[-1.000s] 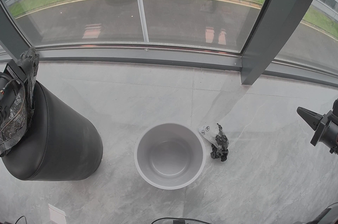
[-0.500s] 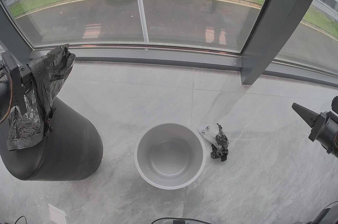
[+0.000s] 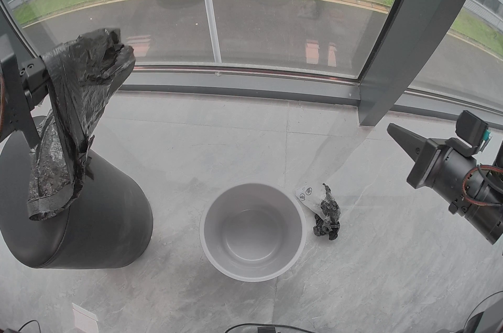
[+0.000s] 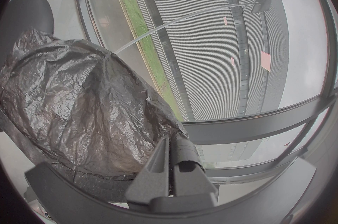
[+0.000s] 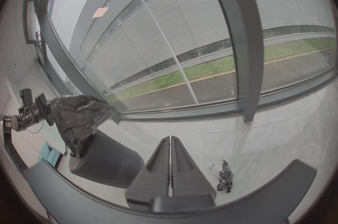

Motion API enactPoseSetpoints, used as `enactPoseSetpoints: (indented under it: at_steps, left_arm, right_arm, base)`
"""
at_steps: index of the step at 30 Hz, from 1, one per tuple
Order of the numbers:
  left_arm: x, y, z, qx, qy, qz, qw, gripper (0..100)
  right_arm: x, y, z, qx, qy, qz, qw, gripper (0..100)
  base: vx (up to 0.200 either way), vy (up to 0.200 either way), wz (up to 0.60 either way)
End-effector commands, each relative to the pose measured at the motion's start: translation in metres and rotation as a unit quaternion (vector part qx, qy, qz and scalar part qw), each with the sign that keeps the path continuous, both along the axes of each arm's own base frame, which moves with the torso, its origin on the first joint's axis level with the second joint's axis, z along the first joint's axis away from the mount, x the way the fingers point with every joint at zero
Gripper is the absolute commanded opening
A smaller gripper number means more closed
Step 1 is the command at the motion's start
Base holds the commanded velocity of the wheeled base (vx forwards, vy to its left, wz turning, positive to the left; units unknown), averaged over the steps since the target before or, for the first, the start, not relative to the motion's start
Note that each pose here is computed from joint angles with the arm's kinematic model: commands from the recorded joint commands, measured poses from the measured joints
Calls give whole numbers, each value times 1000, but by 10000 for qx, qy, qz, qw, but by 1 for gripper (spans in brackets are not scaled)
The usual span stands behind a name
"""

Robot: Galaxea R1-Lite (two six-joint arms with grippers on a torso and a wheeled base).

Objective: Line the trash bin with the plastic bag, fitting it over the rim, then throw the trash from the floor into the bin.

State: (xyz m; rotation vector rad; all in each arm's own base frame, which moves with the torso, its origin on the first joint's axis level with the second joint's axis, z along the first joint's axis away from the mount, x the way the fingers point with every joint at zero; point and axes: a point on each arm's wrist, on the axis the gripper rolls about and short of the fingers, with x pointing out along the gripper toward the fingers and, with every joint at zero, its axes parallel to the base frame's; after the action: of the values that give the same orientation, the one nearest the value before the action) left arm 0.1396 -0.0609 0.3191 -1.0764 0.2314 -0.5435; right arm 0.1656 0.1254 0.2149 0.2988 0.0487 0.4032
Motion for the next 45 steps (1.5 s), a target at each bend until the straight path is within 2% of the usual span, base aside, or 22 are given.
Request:
enactPoseSetpoints:
  at_steps: [1,7,8,11,15,22,28,36,45]
  left_arm:
    - [-1,-14,21,-50,5,-353,9994,0]
    - [-1,-25,30,-49,-23,-666,9978,0]
    - [-2,-27,31,-56,-36,-712,9974,0]
    - [-4,-31,33,-65,-67,-857,9963,0]
    - [-6,-38,35,-66,-65,-1048,9945,0]
    - [-3,-43,46,-47,-178,-1032,9945,0]
    - [-7,-48,50,-64,-215,-1237,9921,0]
    - [-8,-48,50,-63,-216,-1267,9917,0]
    - [-10,-47,52,-85,-238,-1268,9916,0]
  right_arm:
    - [13,35,2,-229,10,317,9992,0]
    - [16,45,2,-321,-12,416,9986,0]
    - [17,46,1,-350,-2,425,9985,100]
    - [19,52,-3,-557,-39,481,9973,100]
    - [14,67,-10,-656,18,761,9949,100]
    - [10,86,-17,-763,73,1056,9914,100]
    - [6,109,-33,-977,242,1302,9864,100]
    - [10,161,-60,-1284,377,1129,9846,100]
    - [6,199,-72,-1486,247,1392,9787,100]
  base:
    - [0,0,0]
    - [0,0,0]
    - [0,0,0]
    - [0,0,0]
    - [0,0,0]
    - [0,0,0]
    - [0,0,0]
    - [0,0,0]
    - [0,0,0]
